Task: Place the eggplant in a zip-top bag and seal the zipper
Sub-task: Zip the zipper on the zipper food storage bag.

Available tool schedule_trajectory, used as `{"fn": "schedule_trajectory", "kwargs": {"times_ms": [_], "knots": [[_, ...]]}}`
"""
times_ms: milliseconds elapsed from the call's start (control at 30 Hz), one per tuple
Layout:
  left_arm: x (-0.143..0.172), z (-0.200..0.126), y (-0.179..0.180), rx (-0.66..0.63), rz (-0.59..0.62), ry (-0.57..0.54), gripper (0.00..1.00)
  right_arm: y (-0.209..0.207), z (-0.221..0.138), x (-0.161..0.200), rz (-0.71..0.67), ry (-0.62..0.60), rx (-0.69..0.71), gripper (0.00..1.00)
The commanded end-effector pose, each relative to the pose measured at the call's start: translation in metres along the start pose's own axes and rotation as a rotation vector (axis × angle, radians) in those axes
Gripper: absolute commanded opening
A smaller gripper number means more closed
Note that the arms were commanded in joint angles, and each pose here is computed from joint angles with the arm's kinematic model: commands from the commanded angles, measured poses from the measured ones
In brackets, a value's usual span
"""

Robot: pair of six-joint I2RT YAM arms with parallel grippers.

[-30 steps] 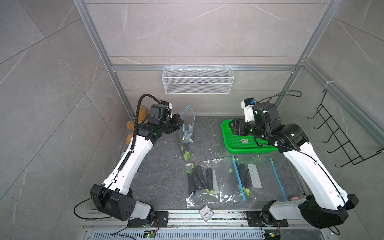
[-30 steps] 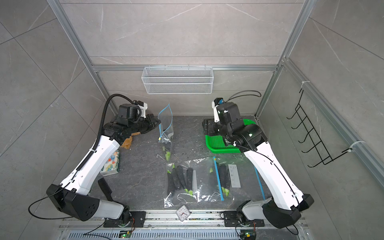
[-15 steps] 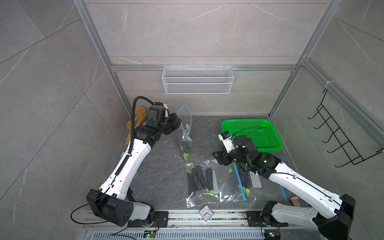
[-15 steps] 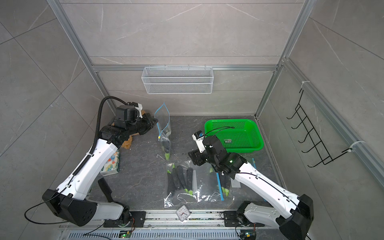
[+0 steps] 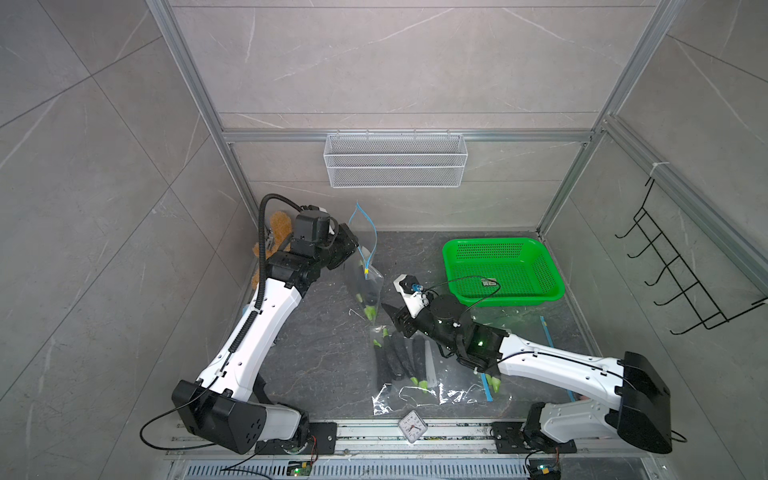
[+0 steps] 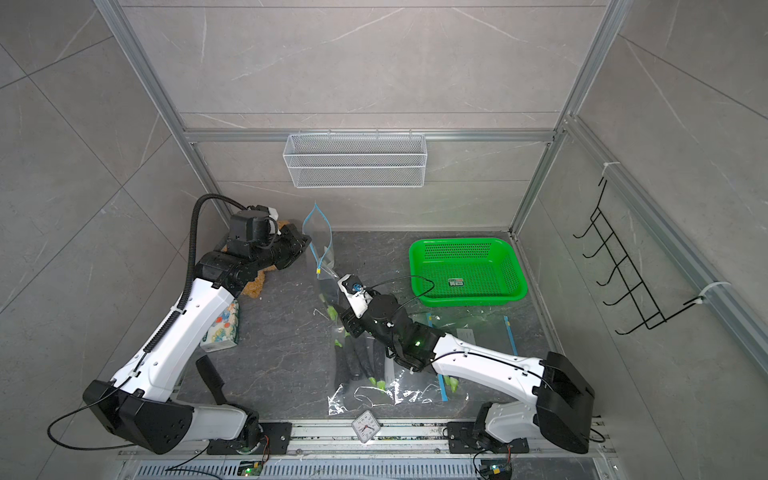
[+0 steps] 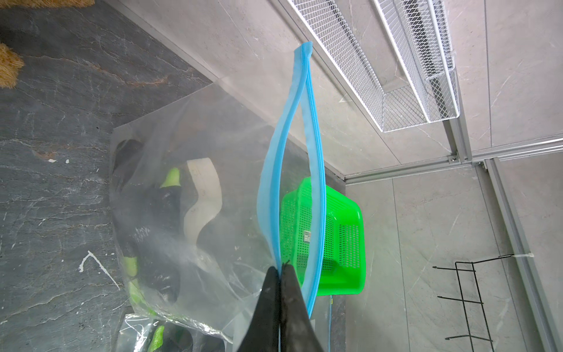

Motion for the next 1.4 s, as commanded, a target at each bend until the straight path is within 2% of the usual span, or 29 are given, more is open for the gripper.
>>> {"fn": "schedule_trajectory", "kwargs": {"times_ms": [0, 300, 700, 900, 967, 1033, 1067, 1367], "knots": [[-0.007, -0.022, -0.024, 0.097, -0.001, -0.049, 0.00, -0.007, 0.008, -0.030, -0.039, -0.113, 0.080, 0.63], [-0.007, -0.027, -0.023, 0.106, -0.007, -0.057, 0.00, 0.003, 0.030, -0.052, -0.076, -0.170, 0.127, 0.57], [-0.006, -0.033, -0.024, 0.118, -0.007, -0.060, 0.00, -0.005, 0.047, -0.059, -0.129, -0.146, 0.187, 0.52], [-0.005, -0.035, -0.024, 0.124, -0.008, -0.059, 0.00, -0.011, 0.055, -0.059, -0.136, -0.139, 0.201, 0.39], [-0.005, -0.037, -0.026, 0.130, -0.008, -0.059, 0.00, -0.015, 0.057, -0.058, -0.132, -0.136, 0.208, 0.33], [-0.006, -0.038, -0.026, 0.130, -0.008, -0.060, 0.00, -0.019, 0.058, -0.056, -0.128, -0.131, 0.215, 0.23], [-0.005, -0.039, -0.026, 0.131, -0.008, -0.059, 0.00, -0.020, 0.059, -0.055, -0.128, -0.129, 0.214, 0.22], [-0.005, -0.041, -0.026, 0.138, -0.013, -0.060, 0.00, -0.032, 0.060, -0.054, -0.122, -0.140, 0.232, 0.22]]}}
Point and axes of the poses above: each gripper's point midway between its finger pads, its own z axis out along the fingers, its own y axis along the line the jaws close on, x = y × z, the point moved 4 cm from there along -z, back along the fingers, and after that the axes turned 14 degrees about -z, right-handed, at the moved point
